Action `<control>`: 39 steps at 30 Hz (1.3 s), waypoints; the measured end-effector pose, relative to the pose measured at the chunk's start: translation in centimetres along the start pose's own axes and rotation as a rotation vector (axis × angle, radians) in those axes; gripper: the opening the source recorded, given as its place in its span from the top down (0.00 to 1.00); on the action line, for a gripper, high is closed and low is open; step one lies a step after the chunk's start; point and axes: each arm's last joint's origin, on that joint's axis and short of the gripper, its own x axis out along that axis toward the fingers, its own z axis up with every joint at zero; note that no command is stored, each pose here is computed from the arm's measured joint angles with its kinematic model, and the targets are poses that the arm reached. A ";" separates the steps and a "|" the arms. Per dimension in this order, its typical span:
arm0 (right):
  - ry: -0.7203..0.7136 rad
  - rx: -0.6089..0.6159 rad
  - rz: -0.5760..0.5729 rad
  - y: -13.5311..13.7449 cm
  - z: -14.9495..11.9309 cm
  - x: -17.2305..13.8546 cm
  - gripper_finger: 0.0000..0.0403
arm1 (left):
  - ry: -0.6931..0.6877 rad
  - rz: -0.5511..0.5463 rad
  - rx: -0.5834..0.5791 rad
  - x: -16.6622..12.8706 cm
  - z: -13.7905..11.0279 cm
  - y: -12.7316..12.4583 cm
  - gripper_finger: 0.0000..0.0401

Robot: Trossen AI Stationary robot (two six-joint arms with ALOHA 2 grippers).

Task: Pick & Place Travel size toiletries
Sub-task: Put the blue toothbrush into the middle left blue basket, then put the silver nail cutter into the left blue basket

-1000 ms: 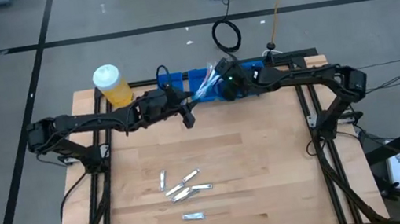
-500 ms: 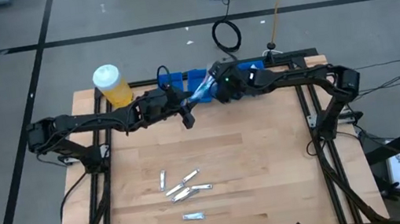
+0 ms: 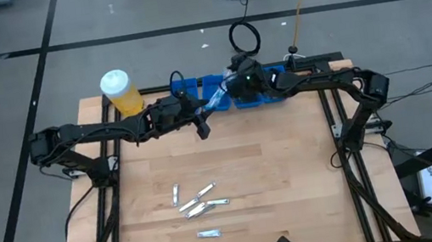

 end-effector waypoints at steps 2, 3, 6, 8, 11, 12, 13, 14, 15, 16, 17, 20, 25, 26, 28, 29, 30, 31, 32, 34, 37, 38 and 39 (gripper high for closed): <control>-0.002 0.109 -0.021 -0.3 -0.2 0.1 0.37 | 0.000 0.003 -0.002 0.0 0.0 0.1 0.62; -0.004 0.163 -0.031 -0.5 -0.3 0.2 0.37 | 0.000 0.005 -0.003 0.0 0.0 0.1 0.62; -0.035 0.308 -0.051 -1.1 -0.7 0.4 0.35 | 0.000 0.008 -0.008 0.0 0.0 0.2 0.62; -0.088 0.359 -0.012 -1.3 -1.0 0.5 0.35 | 0.000 0.009 -0.010 0.0 0.0 0.2 0.62; -0.110 0.445 0.016 -1.5 -1.5 0.8 0.35 | 0.001 0.009 -0.012 0.0 0.0 0.2 0.62; -0.106 0.473 0.014 -1.6 -1.7 0.8 0.36 | 0.003 0.009 -0.011 0.0 0.0 0.2 0.62; -0.100 0.497 0.016 -1.6 -1.8 0.9 0.36 | 0.008 0.009 -0.010 0.0 -0.1 0.2 0.62; -0.095 0.521 0.018 -1.6 -2.0 0.9 0.36 | 0.014 0.010 -0.009 0.0 -0.1 0.2 0.62; -0.090 0.546 0.022 -1.5 -2.2 1.0 0.36 | 0.020 0.010 -0.008 0.0 -0.2 0.2 0.62; -0.083 0.565 0.027 -1.4 -2.4 1.0 0.36 | 0.024 0.011 -0.009 0.0 -0.2 0.2 0.62; -0.076 0.578 0.030 -1.4 -2.7 1.1 0.36 | 0.024 0.012 -0.012 0.0 -0.2 0.3 0.62; -0.018 0.612 0.024 -1.5 -3.7 1.3 0.36 | 0.022 0.016 -0.028 0.1 -0.2 0.4 0.62; 0.049 0.777 0.023 -1.9 -5.5 1.7 0.36 | 0.022 0.021 -0.033 0.1 -0.2 0.5 0.62; 0.030 0.822 0.045 -2.0 -5.8 1.8 0.36 | 0.022 0.021 -0.034 0.1 -0.2 0.6 0.62; -0.017 0.893 0.107 -2.2 -6.4 1.9 0.36 | 0.020 0.022 -0.037 0.1 -0.2 0.6 0.62; -0.034 0.918 0.130 -2.3 -6.6 2.0 0.36 | 0.020 0.022 -0.037 0.1 -0.2 0.6 0.62; -0.045 0.936 0.143 -2.4 -6.8 2.0 0.36 | 0.021 0.022 -0.037 0.1 -0.2 0.6 0.62; -0.050 0.950 0.151 -2.5 -7.0 2.1 0.36 | 0.023 0.022 -0.037 0.1 -0.2 0.6 0.62; -0.058 0.962 0.167 -2.5 -7.1 2.1 0.36 | 0.028 0.022 -0.037 0.1 -0.3 0.6 0.62; -0.094 0.972 0.235 -2.3 -7.0 1.9 0.36 | 0.042 0.023 -0.029 0.1 -0.4 0.6 0.62; -0.212 0.986 0.397 -2.0 -5.8 1.4 0.36 | 0.082 0.023 0.014 0.1 -0.8 0.6 0.62; -0.245 0.990 0.452 -1.8 -5.4 1.2 0.36 | 0.103 0.023 0.036 0.0 -1.0 0.6 0.62; -0.270 0.994 0.514 -1.4 -5.0 1.0 0.36 | 0.126 0.022 0.058 0.0 -1.2 0.6 0.62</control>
